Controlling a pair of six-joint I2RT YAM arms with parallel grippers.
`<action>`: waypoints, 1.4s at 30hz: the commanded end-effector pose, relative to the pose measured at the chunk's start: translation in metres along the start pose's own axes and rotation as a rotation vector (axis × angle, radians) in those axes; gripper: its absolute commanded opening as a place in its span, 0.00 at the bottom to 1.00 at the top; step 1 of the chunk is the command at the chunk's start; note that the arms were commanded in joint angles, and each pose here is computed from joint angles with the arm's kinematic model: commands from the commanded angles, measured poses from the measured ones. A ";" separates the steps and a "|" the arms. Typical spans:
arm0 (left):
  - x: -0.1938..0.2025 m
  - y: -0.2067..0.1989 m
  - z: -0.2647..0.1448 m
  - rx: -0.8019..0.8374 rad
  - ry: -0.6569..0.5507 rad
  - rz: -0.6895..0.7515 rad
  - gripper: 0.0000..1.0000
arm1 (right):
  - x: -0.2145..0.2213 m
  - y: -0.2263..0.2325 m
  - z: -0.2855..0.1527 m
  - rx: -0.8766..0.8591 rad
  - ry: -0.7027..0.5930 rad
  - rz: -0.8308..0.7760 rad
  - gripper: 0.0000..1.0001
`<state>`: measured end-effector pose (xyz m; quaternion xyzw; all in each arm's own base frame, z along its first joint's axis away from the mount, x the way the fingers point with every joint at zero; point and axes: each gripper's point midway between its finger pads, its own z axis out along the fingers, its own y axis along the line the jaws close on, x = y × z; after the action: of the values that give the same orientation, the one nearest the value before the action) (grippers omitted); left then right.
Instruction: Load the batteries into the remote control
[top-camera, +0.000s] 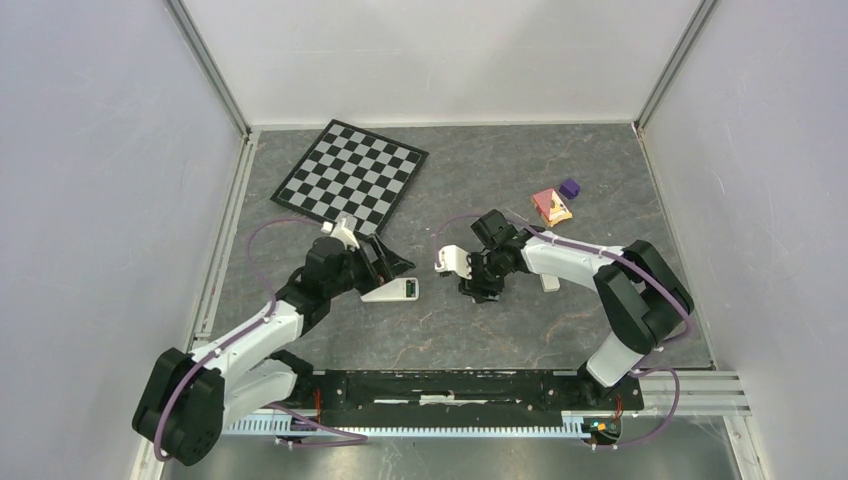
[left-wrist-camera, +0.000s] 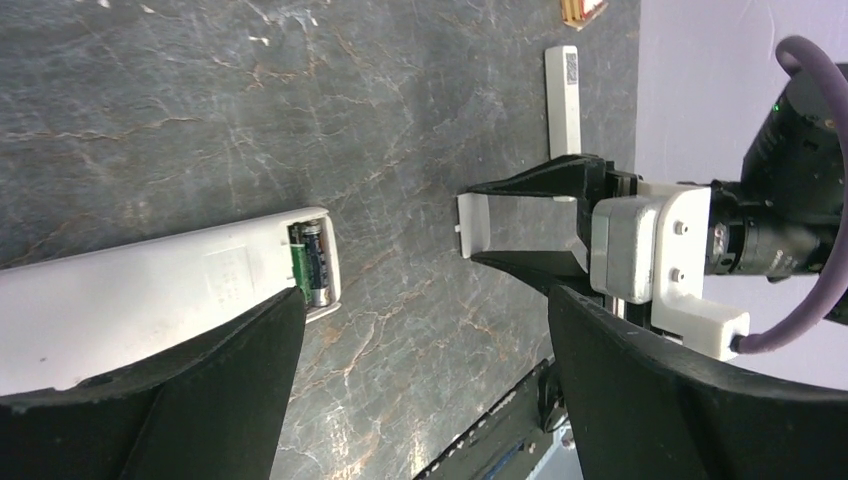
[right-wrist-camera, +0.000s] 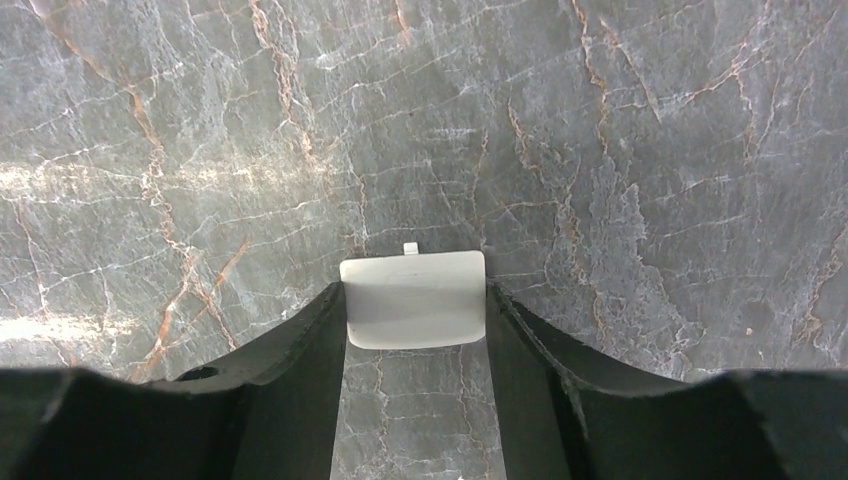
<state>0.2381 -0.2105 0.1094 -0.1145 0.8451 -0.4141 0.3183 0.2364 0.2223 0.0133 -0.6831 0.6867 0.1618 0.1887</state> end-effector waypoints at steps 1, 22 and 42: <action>-0.005 -0.027 0.002 0.123 0.011 0.060 0.95 | 0.028 0.003 0.008 -0.040 0.081 -0.002 0.51; 0.024 -0.054 0.043 0.252 0.145 -0.026 0.80 | -0.034 -0.017 -0.029 0.132 -0.236 -0.008 0.52; 0.049 -0.077 0.083 0.354 0.312 -0.124 0.64 | -0.087 -0.026 -0.048 0.157 -0.474 -0.017 0.52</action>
<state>0.2443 -0.3197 0.0900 -0.0582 0.8088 -0.5582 0.1755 0.2517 0.2621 0.0716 -0.6204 0.6548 0.2468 0.3541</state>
